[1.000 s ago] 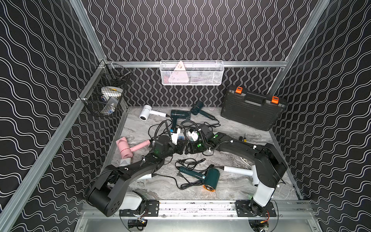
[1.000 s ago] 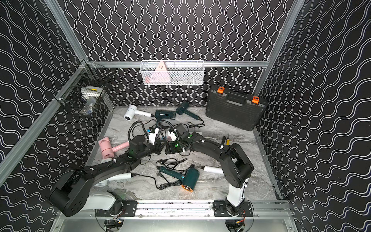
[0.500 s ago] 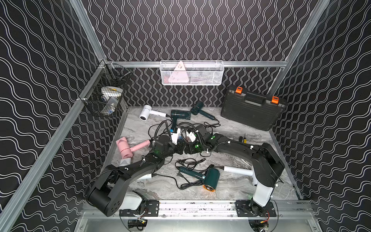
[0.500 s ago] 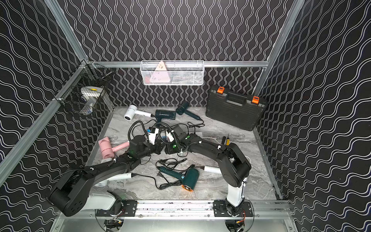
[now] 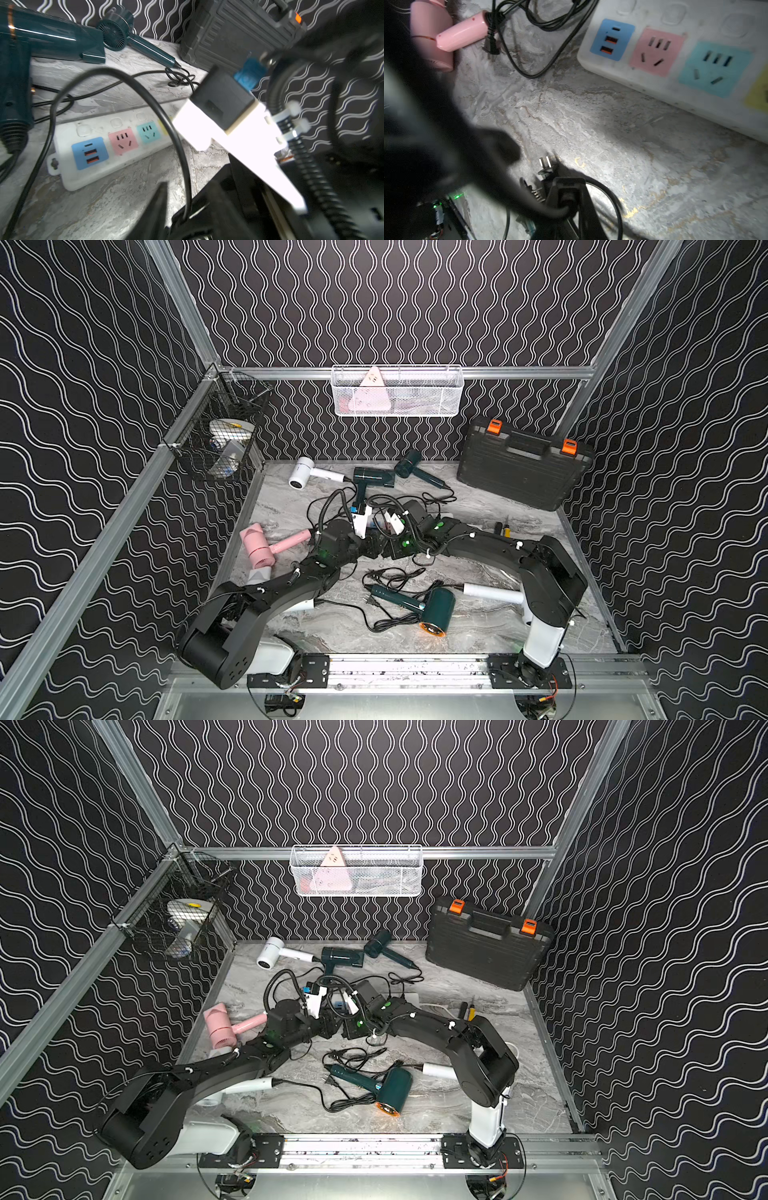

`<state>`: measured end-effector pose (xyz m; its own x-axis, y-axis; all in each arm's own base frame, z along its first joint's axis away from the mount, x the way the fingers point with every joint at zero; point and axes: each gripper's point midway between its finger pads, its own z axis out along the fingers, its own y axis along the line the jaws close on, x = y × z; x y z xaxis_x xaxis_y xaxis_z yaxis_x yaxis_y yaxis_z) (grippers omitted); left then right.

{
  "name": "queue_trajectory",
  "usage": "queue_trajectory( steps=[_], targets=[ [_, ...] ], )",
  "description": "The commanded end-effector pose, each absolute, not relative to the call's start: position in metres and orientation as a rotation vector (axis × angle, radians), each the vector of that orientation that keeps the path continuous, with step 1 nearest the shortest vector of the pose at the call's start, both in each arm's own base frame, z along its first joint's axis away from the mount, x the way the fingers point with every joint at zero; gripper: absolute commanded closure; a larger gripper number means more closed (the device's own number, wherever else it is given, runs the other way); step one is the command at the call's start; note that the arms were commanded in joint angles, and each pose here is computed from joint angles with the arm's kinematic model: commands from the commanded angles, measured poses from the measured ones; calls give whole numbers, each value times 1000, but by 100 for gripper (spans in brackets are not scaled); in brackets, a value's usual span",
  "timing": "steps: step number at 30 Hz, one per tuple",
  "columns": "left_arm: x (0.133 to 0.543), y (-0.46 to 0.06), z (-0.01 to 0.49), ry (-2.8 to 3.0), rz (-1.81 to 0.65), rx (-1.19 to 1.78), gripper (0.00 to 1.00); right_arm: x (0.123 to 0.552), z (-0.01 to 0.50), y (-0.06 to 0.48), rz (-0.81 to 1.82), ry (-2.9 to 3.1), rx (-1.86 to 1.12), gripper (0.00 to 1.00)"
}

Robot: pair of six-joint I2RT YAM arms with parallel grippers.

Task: Charge the blow dryers
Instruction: Pick up the plug from the center of the board, then insert the plug into the socket.

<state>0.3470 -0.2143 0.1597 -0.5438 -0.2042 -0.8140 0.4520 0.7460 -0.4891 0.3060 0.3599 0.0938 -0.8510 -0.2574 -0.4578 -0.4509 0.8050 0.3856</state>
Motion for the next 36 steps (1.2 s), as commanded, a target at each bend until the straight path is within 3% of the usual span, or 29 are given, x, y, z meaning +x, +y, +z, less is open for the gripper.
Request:
queue_trajectory(
  steps=[1, 5, 6, 12, 19, 36],
  targets=[
    [348, -212, 170, 1931, -844, 176, 33, 319, 99, 354, 621, 2570, -472, 99],
    [353, -191, 163, 1965, -732, 74, 4, 340, 106, 334, 529, 2552, -387, 99],
    [354, -186, 162, 1971, -703, 48, 1, 346, 108, 328, 507, 2546, -363, 99],
    [359, -150, 149, 2019, -532, -113, 1, 389, 116, 292, 380, 2498, -209, 99],
    [364, -132, 138, 2044, -529, -210, 1, 423, 103, 273, 254, 2481, -128, 99],
    [364, -125, 139, 2034, -542, -232, 1, 444, 84, 276, 203, 2468, -104, 99]
  ],
)
